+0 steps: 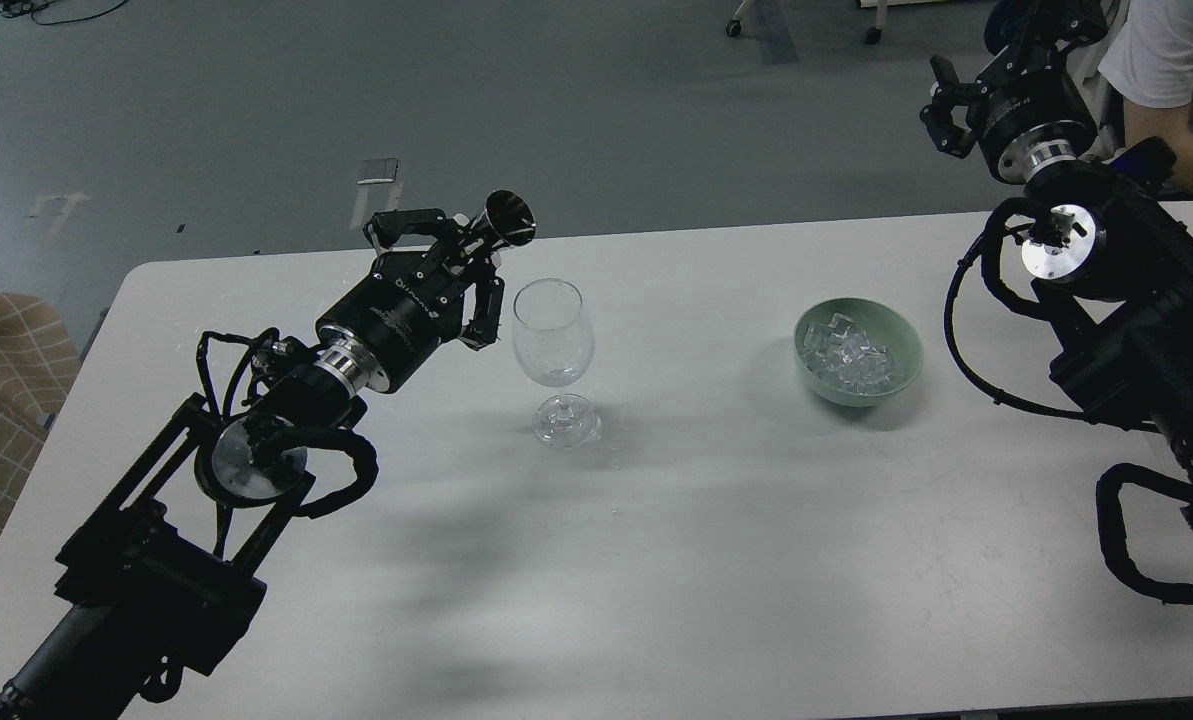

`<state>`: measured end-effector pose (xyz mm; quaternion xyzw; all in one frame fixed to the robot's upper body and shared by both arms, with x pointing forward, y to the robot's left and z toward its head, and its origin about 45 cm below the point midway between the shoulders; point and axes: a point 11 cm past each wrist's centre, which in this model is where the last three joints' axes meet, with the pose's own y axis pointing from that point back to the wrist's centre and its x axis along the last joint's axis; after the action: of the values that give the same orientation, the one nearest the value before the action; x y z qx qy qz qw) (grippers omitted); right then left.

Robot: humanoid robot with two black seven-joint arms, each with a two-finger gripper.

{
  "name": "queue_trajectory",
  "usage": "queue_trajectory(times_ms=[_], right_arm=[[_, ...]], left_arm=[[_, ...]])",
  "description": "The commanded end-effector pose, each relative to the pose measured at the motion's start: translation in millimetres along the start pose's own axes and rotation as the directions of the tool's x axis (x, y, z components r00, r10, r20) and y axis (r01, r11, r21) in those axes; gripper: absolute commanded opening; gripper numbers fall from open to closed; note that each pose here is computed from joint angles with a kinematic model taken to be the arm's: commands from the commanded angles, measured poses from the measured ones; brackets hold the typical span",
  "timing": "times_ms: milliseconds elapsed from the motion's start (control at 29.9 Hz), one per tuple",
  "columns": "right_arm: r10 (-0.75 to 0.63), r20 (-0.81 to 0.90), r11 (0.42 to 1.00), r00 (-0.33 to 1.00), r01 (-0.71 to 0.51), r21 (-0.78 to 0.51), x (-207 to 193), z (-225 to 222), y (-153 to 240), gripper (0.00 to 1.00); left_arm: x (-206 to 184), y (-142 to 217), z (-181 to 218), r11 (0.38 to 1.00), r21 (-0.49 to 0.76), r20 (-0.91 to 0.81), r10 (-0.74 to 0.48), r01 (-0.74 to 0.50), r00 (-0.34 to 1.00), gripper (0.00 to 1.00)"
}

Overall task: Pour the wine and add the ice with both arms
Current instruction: 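Tilt the jigger with the left gripper to pour into the glass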

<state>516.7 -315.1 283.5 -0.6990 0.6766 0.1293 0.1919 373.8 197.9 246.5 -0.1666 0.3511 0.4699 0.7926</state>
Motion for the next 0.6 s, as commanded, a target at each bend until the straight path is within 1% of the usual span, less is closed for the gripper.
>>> queue_trajectory(times_ms=[0, 100, 568], right_arm=[[0.001, 0.001, 1.0, 1.0, -0.001, -0.001, -0.2, 0.7, 0.1, 1.0], [0.001, 0.001, 1.0, 1.0, -0.001, -0.001, -0.2, 0.7, 0.1, 1.0], [0.003, 0.001, 1.0, 1.0, -0.003, -0.003, 0.8, 1.5, 0.5, 1.0]], left_arm=[[6.9, 2.4, 2.1, 1.0, 0.001, 0.032, 0.018, -0.018, 0.999, 0.18], [11.6, 5.8, 3.4, 1.0, 0.004, 0.06, 0.023, -0.023, 0.998, 0.18], [7.9, 4.1, 2.7, 1.0, 0.004, 0.086, 0.014, -0.015, 0.996, 0.18]])
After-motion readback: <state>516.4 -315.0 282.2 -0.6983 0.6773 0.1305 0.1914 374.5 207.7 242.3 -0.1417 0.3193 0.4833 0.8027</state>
